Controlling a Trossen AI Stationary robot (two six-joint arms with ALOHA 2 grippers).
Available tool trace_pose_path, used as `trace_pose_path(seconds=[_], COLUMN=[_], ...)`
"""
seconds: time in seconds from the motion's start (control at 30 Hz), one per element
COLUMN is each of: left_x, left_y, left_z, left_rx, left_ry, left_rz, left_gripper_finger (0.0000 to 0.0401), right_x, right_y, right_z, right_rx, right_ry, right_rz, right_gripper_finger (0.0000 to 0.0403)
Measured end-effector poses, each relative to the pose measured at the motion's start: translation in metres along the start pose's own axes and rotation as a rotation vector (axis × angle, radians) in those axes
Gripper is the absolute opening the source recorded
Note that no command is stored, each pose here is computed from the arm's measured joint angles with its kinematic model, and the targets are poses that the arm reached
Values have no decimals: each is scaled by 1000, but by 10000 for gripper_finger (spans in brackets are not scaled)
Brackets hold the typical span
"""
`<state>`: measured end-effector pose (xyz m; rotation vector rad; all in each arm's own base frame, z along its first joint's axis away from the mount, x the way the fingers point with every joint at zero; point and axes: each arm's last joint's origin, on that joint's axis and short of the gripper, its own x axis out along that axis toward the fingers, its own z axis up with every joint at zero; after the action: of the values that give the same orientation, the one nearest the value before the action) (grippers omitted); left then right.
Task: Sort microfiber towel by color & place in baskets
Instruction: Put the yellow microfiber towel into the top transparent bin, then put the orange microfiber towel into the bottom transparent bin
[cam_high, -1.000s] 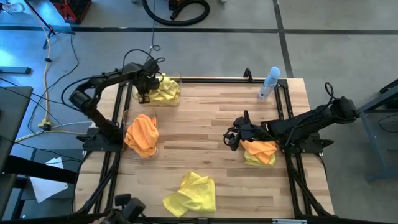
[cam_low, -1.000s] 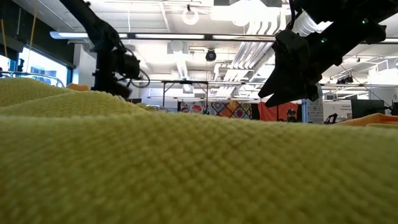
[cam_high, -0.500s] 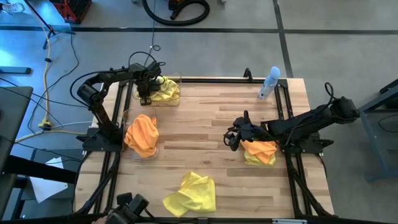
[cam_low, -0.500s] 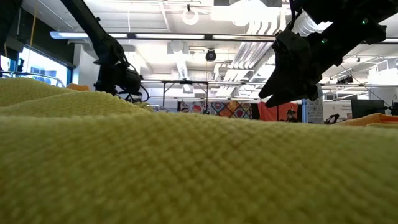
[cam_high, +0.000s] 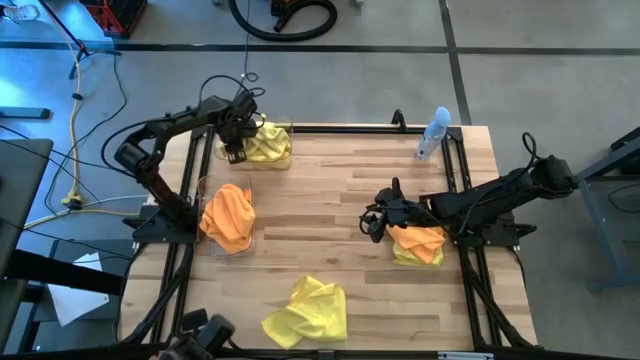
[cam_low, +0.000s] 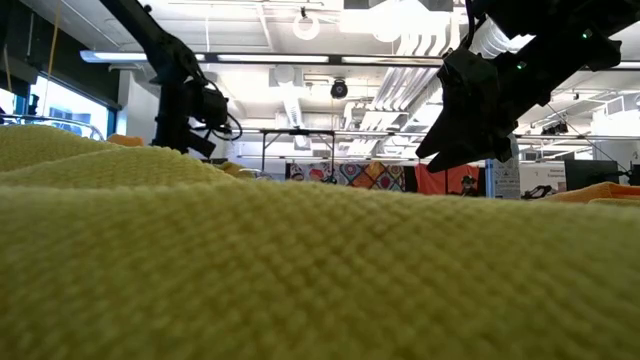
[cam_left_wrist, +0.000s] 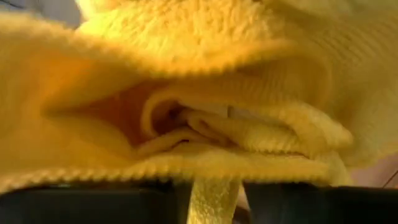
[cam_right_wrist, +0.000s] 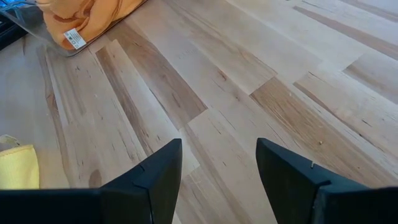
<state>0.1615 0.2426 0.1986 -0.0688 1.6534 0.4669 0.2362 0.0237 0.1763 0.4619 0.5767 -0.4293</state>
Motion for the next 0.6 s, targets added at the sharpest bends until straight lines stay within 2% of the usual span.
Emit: trace_pose_path(seconds=[0.2,0.4,0.5,0.6], left_x=[-20,-51,-68,-83], left_y=[-6,-16,-21,-29], left_z=[-8,-21,-28,-32], left_rx=[10,-34,-117,-277], left_ry=[-2,-69,-132,-206], left_rz=[34,74,100,93], left_gripper_finger=[166,179,179,179], right_x=[0,0,0,0], right_y=[0,0,0,0], right_z=[0,0,0,0], right_rx=[0,-19,-20,-22], right_ry=[0,-1,-1,-1], right_rz=[0,-1,-1,-1], right_gripper_finger=[201,201,201,201])
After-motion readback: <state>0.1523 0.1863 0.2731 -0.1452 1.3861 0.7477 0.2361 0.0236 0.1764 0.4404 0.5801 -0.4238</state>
